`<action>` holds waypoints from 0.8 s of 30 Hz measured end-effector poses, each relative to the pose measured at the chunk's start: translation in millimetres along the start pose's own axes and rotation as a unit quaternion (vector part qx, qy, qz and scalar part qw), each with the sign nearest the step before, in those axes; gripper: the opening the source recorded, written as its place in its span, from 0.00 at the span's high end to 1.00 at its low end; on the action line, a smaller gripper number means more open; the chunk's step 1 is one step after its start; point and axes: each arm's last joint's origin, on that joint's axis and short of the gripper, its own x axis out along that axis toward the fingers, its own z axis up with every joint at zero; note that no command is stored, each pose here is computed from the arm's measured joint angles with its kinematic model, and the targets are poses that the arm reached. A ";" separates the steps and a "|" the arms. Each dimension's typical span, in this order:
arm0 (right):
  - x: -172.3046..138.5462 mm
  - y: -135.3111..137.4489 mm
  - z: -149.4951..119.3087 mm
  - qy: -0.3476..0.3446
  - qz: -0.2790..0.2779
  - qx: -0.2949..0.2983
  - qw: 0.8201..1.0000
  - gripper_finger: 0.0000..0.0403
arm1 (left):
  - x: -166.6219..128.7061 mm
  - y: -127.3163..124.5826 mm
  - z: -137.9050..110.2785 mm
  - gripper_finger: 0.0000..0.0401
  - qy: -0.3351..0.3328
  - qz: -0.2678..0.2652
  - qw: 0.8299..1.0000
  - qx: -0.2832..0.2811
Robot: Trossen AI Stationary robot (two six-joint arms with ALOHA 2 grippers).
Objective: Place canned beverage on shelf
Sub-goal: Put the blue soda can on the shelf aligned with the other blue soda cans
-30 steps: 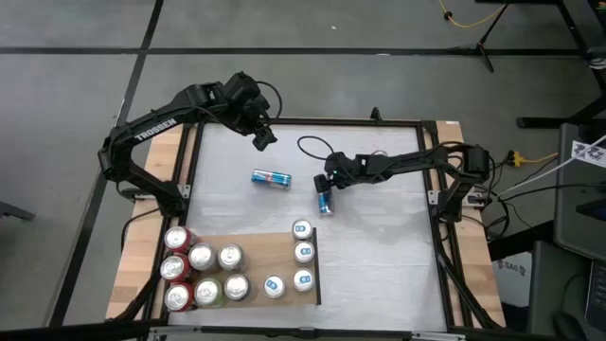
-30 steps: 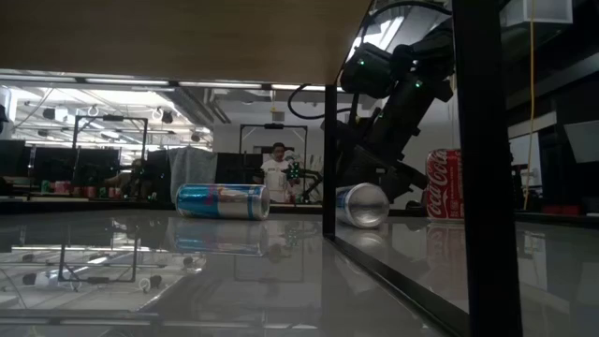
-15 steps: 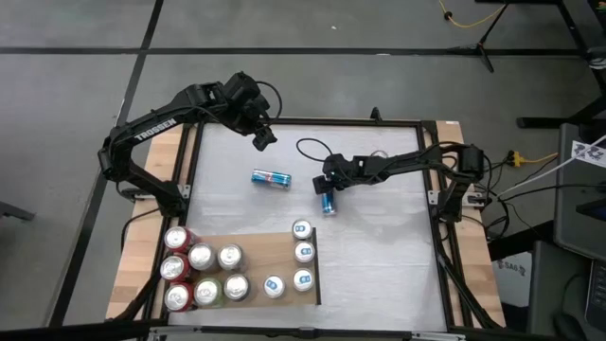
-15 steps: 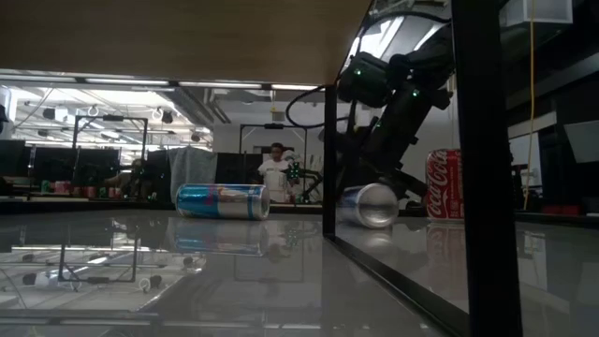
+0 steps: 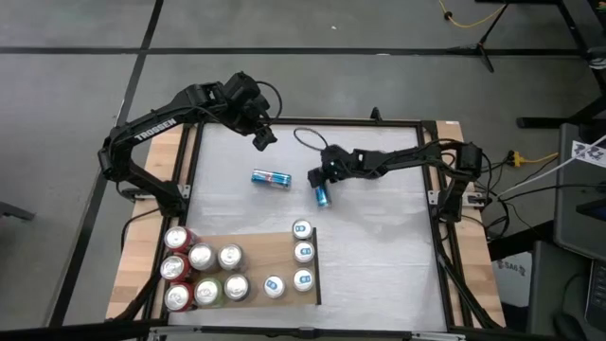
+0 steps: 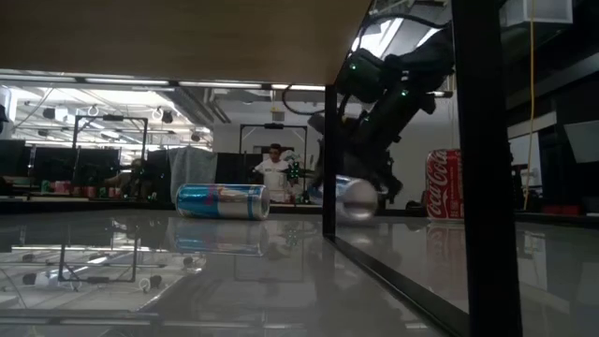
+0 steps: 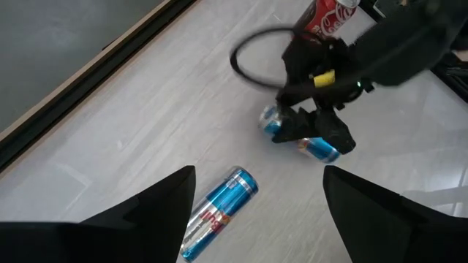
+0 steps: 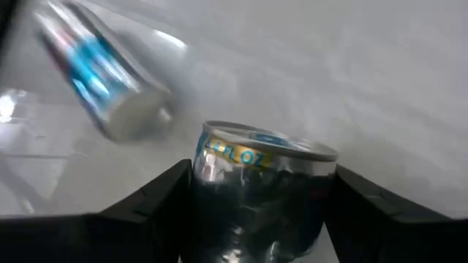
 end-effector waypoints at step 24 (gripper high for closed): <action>-53.2 50.6 125.1 -0.180 0.183 -0.331 0.908 0.41 | -2.1 -0.4 4.0 0.27 -0.024 -0.005 0.990 0.139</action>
